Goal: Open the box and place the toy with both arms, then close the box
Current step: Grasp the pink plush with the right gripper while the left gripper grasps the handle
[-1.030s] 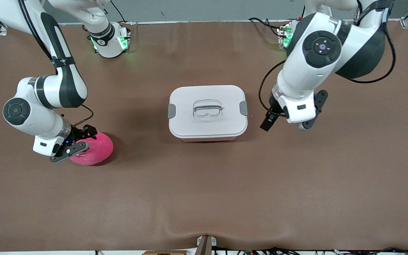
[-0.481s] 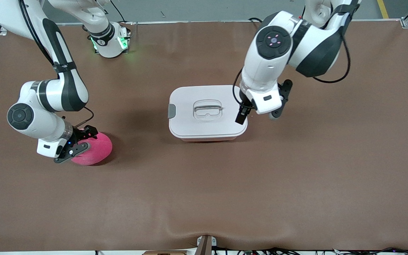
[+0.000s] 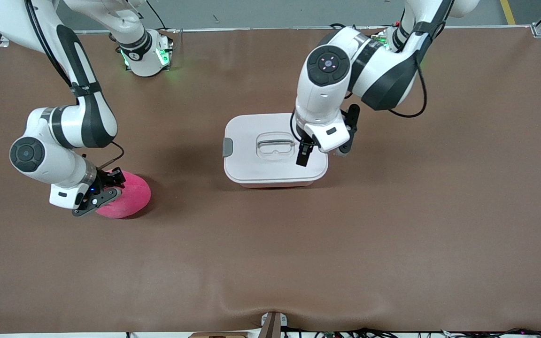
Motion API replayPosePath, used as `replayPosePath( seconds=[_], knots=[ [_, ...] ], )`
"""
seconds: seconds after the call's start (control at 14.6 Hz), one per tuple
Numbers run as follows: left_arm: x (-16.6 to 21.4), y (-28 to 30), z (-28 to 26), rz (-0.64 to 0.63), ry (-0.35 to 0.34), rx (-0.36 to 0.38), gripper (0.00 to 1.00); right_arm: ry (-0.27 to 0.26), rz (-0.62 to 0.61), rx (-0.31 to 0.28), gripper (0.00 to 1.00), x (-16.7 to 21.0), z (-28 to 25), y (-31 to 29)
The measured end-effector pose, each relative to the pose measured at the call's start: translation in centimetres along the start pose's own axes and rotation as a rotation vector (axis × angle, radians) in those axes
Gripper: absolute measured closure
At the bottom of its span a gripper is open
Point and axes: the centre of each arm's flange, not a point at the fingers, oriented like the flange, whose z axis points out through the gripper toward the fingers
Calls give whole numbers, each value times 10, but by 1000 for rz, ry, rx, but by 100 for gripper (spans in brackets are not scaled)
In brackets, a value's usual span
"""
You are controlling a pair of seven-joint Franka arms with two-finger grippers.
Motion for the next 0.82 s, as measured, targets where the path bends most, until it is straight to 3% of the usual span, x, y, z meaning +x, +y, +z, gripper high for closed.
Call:
replayPosePath(
  seconds=[0.21,0.82],
  knots=[
    [-19,-1,21,-66,1,3,0,0,-3,0,78,0,0,0],
    [-74,-21,54,-184,6,9,0,20,-159,-84,85,7,-29,3]
  ],
)
